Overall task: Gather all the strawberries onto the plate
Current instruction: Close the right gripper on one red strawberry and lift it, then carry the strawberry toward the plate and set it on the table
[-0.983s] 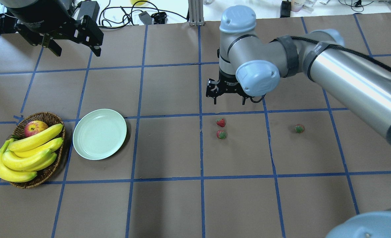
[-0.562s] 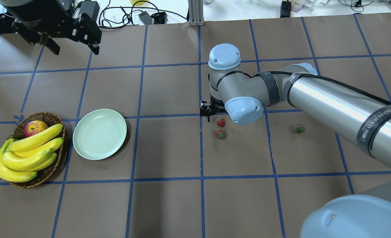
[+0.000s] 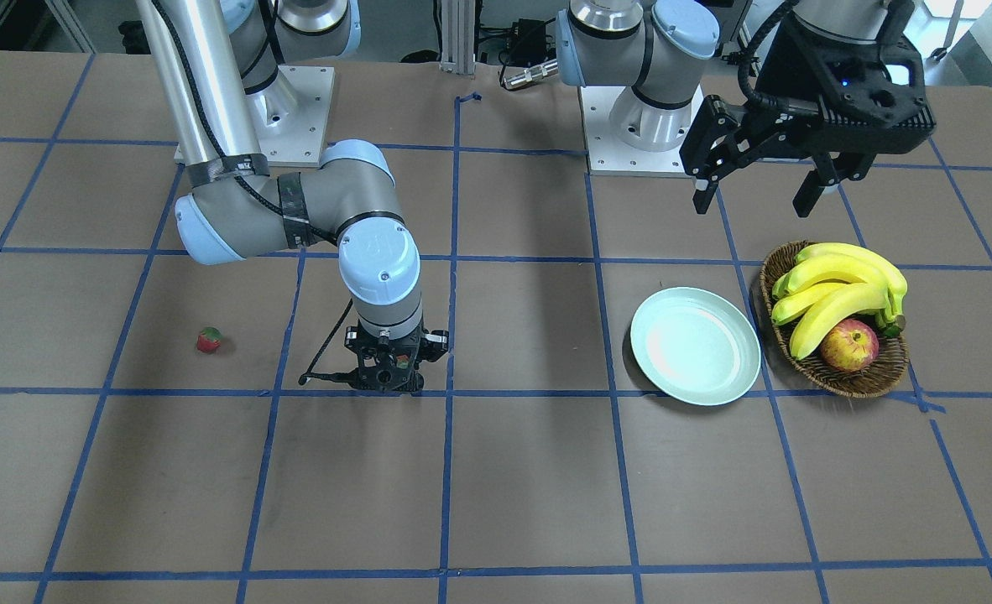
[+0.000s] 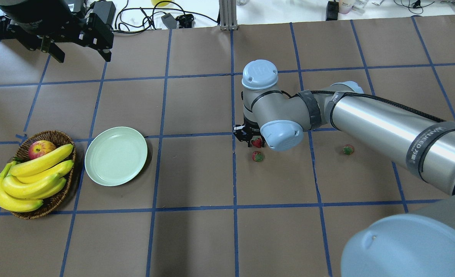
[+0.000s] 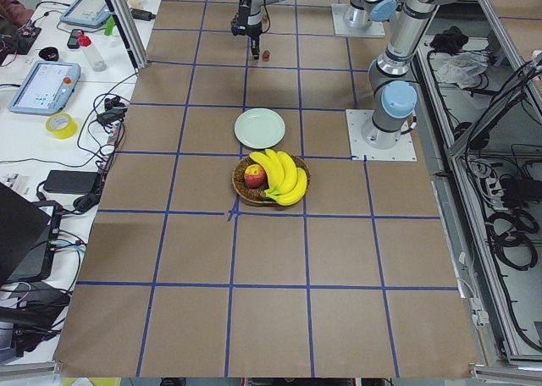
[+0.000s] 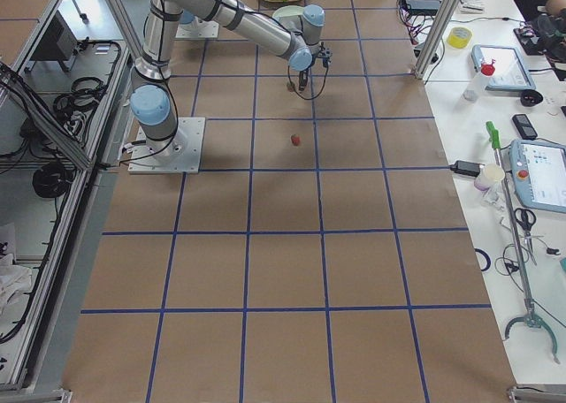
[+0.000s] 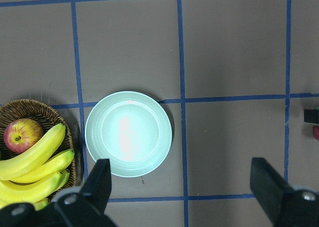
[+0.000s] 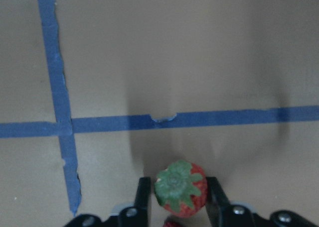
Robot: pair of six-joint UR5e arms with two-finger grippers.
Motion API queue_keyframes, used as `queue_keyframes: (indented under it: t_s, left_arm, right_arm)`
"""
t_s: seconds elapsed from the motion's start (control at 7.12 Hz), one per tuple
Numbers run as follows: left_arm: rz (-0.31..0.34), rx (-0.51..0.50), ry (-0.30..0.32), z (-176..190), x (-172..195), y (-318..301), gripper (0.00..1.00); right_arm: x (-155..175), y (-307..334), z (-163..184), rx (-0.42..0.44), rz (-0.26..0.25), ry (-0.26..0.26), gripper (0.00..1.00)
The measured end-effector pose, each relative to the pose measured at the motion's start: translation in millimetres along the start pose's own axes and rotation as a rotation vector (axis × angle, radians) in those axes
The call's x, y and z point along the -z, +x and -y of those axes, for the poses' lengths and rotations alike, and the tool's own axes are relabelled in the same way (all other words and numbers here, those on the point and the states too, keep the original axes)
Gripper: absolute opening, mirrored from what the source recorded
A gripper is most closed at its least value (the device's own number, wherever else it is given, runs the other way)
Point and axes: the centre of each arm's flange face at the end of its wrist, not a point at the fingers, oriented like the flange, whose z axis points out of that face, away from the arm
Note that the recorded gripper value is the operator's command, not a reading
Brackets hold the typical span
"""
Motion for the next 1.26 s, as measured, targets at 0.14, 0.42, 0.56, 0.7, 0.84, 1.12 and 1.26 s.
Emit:
queue_keyframes:
  t_s: [0.14,0.42,0.56,0.7,0.84,1.12,1.26]
  left_arm:
    - [-0.001,0.002,0.001,0.0,0.9,-0.5,1.0]
    - [0.0,0.002,0.003,0.1,2.3,-0.9,1.0]
    - [0.0,0.002,0.003,0.1,2.6,-1.0,1.0]
    - [0.001,0.001,0.003,0.1,2.6,-1.0,1.0]
    - [0.001,0.001,0.002,0.0,2.5,-1.1,1.0]
    - [0.001,0.001,0.002,0.0,2.0,-1.0,1.0]
    - [0.001,0.0,0.002,0.0,1.9,-1.3,1.0]
  right_arm:
    - [2.8,-1.1,0.9,-0.002,0.006,0.003,0.0]
    - [23.1,-21.0,6.0,-0.026,0.08,0.022,0.0]
    - [35.9,-45.0,4.2,-0.041,0.131,0.031,0.0]
    - [38.3,-76.5,-5.1,-0.023,0.157,0.033,0.0]
    - [31.4,-111.7,-18.2,0.012,0.167,0.032,0.0]
    - [17.8,-155.8,-38.0,0.064,0.183,0.013,0.99]
    - [15.6,-161.9,-42.4,0.072,0.188,0.003,1.0]
